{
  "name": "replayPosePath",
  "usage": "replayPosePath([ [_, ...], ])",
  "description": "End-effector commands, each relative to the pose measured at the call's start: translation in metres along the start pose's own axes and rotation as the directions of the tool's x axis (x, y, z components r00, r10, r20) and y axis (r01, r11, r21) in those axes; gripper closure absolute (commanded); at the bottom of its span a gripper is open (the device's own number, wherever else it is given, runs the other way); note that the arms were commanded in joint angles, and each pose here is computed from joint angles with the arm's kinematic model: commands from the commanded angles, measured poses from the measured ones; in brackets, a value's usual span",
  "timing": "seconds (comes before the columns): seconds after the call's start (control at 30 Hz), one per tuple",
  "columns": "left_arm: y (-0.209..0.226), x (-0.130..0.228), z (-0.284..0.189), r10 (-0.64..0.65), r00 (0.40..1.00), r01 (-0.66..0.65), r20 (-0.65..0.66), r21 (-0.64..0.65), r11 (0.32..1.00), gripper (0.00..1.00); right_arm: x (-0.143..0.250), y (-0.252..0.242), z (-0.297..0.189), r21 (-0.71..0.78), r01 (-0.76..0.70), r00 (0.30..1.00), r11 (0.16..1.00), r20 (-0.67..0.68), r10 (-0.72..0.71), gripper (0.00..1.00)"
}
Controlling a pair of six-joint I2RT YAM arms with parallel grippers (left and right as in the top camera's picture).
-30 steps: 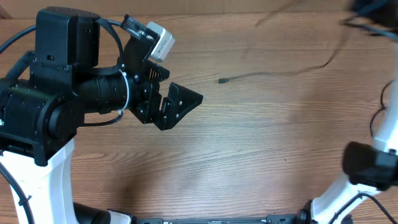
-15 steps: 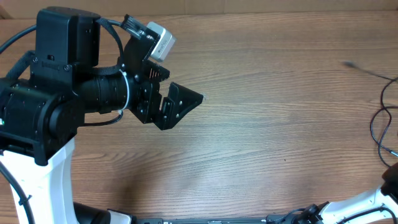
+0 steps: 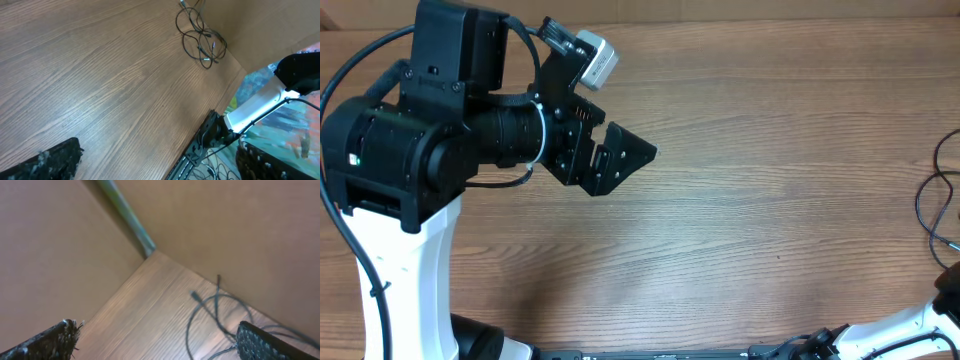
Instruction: Untangle cables
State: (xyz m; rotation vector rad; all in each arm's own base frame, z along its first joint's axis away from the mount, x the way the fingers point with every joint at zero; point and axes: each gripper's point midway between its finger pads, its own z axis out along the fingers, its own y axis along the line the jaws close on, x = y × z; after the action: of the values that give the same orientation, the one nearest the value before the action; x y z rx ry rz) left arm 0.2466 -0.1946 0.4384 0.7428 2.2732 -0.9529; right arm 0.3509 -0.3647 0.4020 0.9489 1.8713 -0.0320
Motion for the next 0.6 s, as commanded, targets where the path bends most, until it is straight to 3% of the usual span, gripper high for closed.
replayPosePath([
  [0.0,-0.003,0.001,-0.005,0.014,1.0,-0.014,0.009,-0.005,1.0,0.04,0.006,0.044,-0.008,-0.206,0.072,0.997,0.976,-0.022,-0.078,0.0],
  [0.13,0.006,0.005,-0.02,0.031,0.999,-0.026,0.037,-0.126,0.992,0.07,0.015,0.084,-0.02,-0.331,0.12,0.99,0.936,-0.024,-0.136,0.0],
  [0.4,-0.002,0.016,-0.084,0.109,0.976,-0.035,0.189,-0.354,0.934,0.07,0.048,0.198,-0.075,-0.478,0.363,0.924,0.799,0.077,-0.374,0.0],
  [0.57,0.008,0.032,-0.136,0.087,0.946,0.102,0.312,-0.541,0.835,0.08,0.098,0.261,-0.113,-0.541,0.499,0.838,0.677,0.103,-0.535,0.0],
])
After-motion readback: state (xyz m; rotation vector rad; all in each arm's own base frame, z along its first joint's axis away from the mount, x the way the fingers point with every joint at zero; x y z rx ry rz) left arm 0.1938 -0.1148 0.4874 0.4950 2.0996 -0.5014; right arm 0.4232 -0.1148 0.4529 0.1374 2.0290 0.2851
